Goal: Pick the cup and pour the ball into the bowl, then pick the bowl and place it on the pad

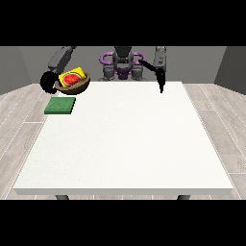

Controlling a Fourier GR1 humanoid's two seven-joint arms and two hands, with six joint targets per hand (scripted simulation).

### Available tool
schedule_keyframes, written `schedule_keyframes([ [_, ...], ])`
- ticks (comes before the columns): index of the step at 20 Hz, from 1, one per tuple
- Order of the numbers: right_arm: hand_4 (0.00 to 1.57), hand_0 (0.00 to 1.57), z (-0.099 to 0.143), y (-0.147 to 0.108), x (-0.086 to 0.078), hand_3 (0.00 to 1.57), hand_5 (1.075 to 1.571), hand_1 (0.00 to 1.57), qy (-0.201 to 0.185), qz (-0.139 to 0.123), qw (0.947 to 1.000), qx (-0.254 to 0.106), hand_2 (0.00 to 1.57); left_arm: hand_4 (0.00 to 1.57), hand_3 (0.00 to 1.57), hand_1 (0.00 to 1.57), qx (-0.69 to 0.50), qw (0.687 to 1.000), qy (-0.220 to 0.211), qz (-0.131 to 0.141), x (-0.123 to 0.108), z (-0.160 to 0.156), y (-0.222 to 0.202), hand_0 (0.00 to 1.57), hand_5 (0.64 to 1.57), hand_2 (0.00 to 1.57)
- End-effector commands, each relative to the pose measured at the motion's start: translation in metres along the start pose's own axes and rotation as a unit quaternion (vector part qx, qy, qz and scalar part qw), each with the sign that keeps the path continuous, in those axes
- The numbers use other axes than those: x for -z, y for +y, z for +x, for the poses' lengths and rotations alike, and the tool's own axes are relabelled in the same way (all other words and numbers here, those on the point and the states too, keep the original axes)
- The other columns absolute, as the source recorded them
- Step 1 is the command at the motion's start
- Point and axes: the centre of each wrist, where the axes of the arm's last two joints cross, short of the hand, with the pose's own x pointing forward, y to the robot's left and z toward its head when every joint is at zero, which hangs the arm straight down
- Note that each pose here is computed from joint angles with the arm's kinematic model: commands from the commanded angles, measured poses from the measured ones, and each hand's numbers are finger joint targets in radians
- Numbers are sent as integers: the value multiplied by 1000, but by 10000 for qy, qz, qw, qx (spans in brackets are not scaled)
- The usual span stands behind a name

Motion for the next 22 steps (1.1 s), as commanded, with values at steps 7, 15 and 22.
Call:
schedule_keyframes([
  [7, 869, 1571, 62, -71, -5, 775, 1571, 1571, -919, -30, 9941, 580, 1571, 0, 0, 0, 95, 9934, -1136, 92, 18, 38, -22, 0, 714, 0],
  [15, 848, 1571, 100, -111, -16, 0, 1571, 1571, -1495, 15, 9829, 1073, 1571, 0, 0, 0, 132, 9814, -1901, 246, 1, 83, -32, 0, 705, 0],
  [22, 602, 1571, 107, -102, -10, 0, 1561, 1571, -2042, 91, 9721, 1151, 1571, 0, 0, 0, 143, 9734, -2252, 392, -5, 124, -12, 0, 696, 0],
])
